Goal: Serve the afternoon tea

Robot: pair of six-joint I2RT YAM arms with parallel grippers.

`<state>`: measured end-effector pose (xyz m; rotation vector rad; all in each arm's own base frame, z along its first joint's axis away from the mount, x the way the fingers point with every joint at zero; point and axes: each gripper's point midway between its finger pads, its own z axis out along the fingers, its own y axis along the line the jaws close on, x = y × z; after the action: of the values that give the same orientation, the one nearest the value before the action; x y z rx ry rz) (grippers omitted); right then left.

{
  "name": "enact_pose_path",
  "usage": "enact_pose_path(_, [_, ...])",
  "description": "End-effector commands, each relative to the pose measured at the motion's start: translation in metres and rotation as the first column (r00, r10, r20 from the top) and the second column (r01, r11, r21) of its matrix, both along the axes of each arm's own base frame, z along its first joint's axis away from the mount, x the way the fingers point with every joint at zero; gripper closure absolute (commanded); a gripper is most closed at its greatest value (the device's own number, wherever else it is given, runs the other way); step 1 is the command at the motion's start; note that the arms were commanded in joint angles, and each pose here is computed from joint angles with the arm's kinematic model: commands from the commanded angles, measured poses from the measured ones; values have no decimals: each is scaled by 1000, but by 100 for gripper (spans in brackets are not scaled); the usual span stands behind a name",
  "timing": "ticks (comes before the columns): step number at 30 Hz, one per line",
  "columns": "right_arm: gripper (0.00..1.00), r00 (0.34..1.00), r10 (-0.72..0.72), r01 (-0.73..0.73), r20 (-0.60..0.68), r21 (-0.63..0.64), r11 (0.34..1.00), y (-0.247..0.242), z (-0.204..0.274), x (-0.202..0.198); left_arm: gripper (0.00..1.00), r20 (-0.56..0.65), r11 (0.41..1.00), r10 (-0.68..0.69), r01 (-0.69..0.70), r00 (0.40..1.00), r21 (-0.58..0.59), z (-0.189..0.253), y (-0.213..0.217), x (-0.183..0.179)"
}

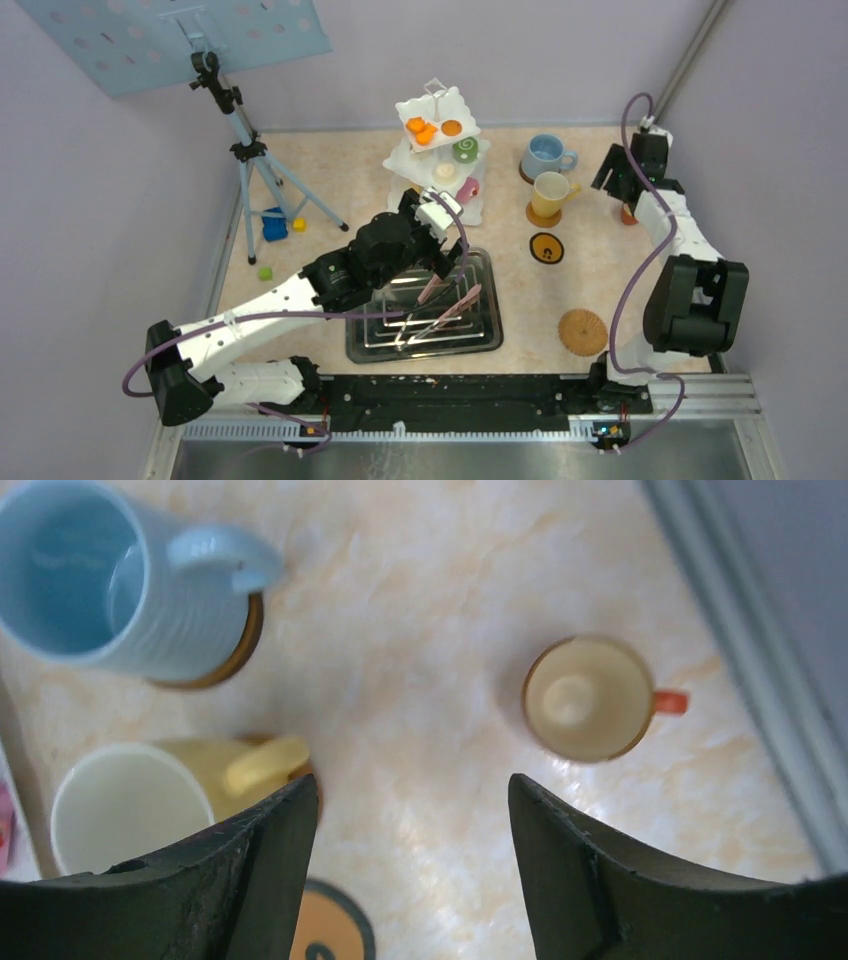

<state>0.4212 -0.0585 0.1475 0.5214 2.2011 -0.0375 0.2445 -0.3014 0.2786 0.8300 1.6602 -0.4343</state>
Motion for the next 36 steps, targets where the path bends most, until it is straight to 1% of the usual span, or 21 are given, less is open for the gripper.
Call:
enact_pose_path(1, [33, 993, -48, 33, -112, -130, 991, -40, -8, 16, 1, 23, 998, -8, 10, 1000, -66, 17, -4, -1])
enact_pose_path(4, [36, 986, -37, 14, -163, -140, 990, -44, -20, 32, 1, 27, 998, -5, 7, 1000, -63, 18, -3, -1])
enact_pose_path(7, [40, 972, -67, 30, -224, -163, 986, -52, -33, 38, 1, 30, 998, 1, 0, 1000, -59, 18, -2, 0])
enact_pose_path(12, [40, 954, -102, 44, -282, -207, 977, -63, -59, 34, 1, 28, 998, 0, 2, 1000, -57, 17, -3, 0])
enact_pose_path(13, [42, 950, -104, 42, -296, -206, 978, -64, -65, 34, 1, 28, 998, -1, 2, 1000, -57, 17, -3, -1])
enact_pose_path(17, [55, 936, -86, 18, -341, -199, 980, -63, -85, 32, 1, 29, 999, 2, -1, 1000, -55, 16, -3, 0])
enact_pose_path(20, [71, 939, -102, 32, -329, -214, 976, -66, -81, 29, 1, 29, 998, 5, -4, 1000, -55, 16, -2, 1])
enact_pose_path(22, [80, 950, -96, 34, -297, -207, 978, -63, -73, 29, 1, 26, 998, 3, -2, 1000, -56, 16, -3, 0])
enact_pose_path(26, [100, 960, -104, 47, -258, -219, 975, -57, -56, 13, 1, 25, 998, 4, -2, 1000, -56, 16, -3, 0])
enact_pose_path(28, [100, 965, -61, 6, -257, -210, 978, -45, -47, 2, 1, 24, 998, -1, 2, 1000, -57, 15, -4, 0])
enact_pose_path(32, [100, 959, 85, -141, -270, -195, 970, -1, -40, -24, 1, 19, 998, -2, 3, 1000, -55, 14, -5, 0])
enact_pose_path(36, [100, 937, 251, -301, -242, -196, 933, 51, -33, -46, 1, 14, 999, -5, 6, 1000, -52, 11, -6, 0])
